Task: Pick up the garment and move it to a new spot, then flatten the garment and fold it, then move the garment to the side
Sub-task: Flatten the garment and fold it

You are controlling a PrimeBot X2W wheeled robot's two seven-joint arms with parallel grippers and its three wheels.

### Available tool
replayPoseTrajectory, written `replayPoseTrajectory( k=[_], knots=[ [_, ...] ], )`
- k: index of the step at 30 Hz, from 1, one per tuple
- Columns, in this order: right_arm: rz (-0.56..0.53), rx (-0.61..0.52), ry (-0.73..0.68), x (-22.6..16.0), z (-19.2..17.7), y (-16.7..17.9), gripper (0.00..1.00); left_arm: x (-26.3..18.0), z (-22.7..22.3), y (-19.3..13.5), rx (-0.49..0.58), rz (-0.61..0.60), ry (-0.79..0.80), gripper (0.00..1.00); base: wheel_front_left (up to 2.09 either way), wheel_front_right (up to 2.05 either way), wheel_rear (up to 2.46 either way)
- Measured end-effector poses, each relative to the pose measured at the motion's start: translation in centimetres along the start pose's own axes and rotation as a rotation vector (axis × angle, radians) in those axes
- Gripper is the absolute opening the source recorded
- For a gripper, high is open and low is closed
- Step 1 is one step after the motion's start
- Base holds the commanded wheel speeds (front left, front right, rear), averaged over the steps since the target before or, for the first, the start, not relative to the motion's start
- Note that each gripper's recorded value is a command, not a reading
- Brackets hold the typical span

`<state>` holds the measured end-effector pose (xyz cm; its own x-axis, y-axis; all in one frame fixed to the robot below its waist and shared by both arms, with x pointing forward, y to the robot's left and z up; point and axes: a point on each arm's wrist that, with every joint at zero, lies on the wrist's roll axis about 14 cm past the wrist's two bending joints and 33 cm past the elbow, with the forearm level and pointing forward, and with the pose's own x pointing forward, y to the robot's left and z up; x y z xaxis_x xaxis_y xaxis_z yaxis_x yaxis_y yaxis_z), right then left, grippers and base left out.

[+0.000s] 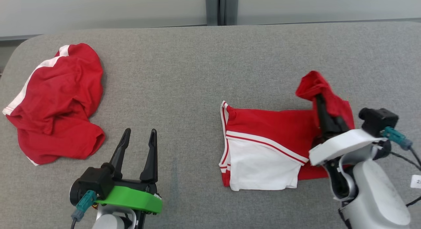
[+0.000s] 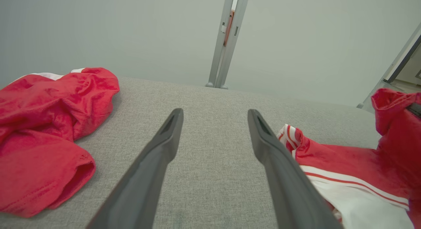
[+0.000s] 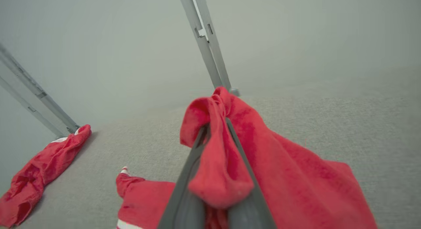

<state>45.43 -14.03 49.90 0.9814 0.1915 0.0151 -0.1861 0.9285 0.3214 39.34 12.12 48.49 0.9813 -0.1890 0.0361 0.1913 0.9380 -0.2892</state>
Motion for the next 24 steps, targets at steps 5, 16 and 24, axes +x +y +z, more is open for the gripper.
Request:
replayPoseTrajectory(
  k=[5, 16, 24],
  knots=[
    [0.120, 0.052, 0.065, -0.4, -2.1, 5.1, 0.00, -0.5, 0.3, 0.3, -0.002, 0.015, -0.007, 1.00, 0.00, 0.00, 0.00],
    [0.270, 0.065, 0.207, -1.8, -7.2, 11.0, 0.00, -1.6, 0.7, 1.3, 0.003, 0.052, -0.015, 1.00, 0.00, 0.00, 0.00],
    [0.328, 0.023, 0.275, -2.2, -9.8, 12.5, 1.00, -1.9, 0.6, 1.6, 0.004, 0.065, -0.012, 1.00, 0.00, 0.00, 0.00]
  ],
)
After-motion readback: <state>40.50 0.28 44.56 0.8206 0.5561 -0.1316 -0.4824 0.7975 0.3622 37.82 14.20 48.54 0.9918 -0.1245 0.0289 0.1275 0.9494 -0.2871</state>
